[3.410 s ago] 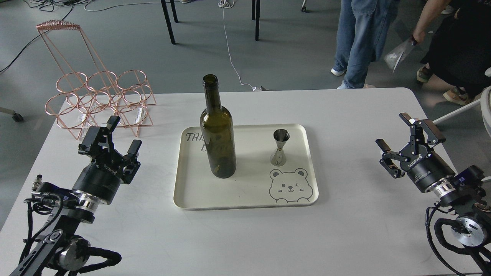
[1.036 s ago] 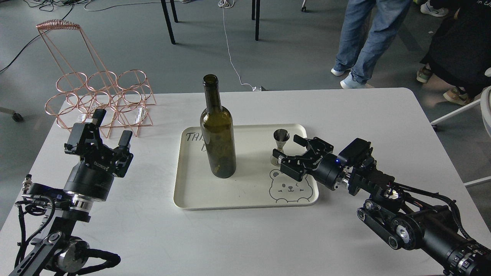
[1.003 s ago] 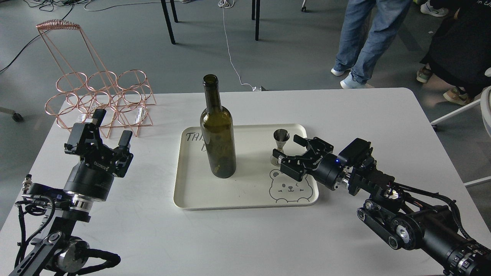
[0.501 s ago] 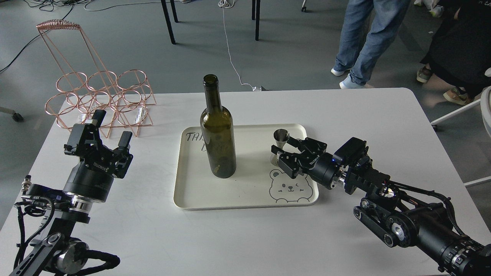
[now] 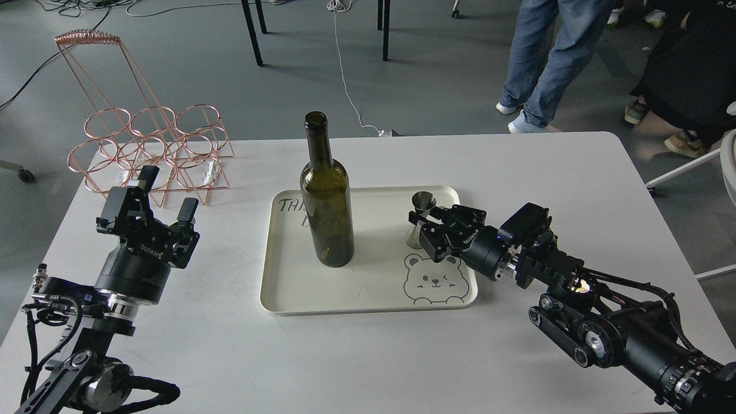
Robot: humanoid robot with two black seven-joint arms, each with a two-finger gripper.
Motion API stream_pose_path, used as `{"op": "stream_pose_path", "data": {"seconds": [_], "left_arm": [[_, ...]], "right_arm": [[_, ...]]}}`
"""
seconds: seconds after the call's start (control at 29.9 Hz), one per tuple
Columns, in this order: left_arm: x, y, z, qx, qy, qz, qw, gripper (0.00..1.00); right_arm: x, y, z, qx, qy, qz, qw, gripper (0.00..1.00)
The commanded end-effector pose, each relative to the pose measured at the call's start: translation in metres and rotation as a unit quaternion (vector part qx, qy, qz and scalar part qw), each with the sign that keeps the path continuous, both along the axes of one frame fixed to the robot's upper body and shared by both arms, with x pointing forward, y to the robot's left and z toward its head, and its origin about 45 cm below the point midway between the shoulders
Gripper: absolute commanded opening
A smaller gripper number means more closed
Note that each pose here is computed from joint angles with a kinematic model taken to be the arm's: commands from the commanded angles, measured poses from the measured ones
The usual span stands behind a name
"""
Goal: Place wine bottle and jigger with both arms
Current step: 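Close the right gripper around the metal jigger, then lift the jigger with the right gripper and carry it off the tray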
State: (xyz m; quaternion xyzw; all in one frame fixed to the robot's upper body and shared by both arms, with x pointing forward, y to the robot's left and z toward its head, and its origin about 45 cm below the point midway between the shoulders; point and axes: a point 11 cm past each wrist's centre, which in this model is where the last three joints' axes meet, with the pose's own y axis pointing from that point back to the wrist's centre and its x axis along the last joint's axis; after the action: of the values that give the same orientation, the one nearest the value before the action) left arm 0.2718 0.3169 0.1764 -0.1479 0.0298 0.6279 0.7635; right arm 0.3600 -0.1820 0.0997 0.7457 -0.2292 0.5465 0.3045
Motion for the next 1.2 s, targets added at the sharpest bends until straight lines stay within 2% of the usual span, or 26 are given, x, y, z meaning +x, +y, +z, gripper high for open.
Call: {"op": "stream_pose_path", "data": {"seconds": [0.0, 0.37, 0.67, 0.97, 1.17], "left_arm": [[0.000, 0.000, 0.000, 0.000, 0.000, 0.000, 1.000, 0.98], [0.000, -0.001, 0.001, -0.001, -0.002, -0.001, 1.000, 0.98], [0.000, -0.001, 0.002, -0.001, -0.003, -0.001, 1.000, 0.98], [0.000, -0.001, 0.001, -0.003, -0.002, 0.001, 1.000, 0.98], [0.000, -0.002, 0.001, -0.004, -0.003, -0.001, 1.000, 0.98]], "right_arm": [[0.001, 0.000, 0.001, 0.002, -0.004, -0.001, 1.000, 0.28], [0.012, 0.004, 0.024, 0.020, -0.046, 0.000, 0.999, 0.26], [0.030, -0.057, 0.068, 0.017, -0.103, -0.050, 0.993, 0.27], [0.001, -0.144, 0.067, -0.027, -0.113, -0.111, 0.987, 0.28], [-0.017, -0.172, 0.054, -0.043, -0.107, -0.138, 0.984, 0.28]]}}
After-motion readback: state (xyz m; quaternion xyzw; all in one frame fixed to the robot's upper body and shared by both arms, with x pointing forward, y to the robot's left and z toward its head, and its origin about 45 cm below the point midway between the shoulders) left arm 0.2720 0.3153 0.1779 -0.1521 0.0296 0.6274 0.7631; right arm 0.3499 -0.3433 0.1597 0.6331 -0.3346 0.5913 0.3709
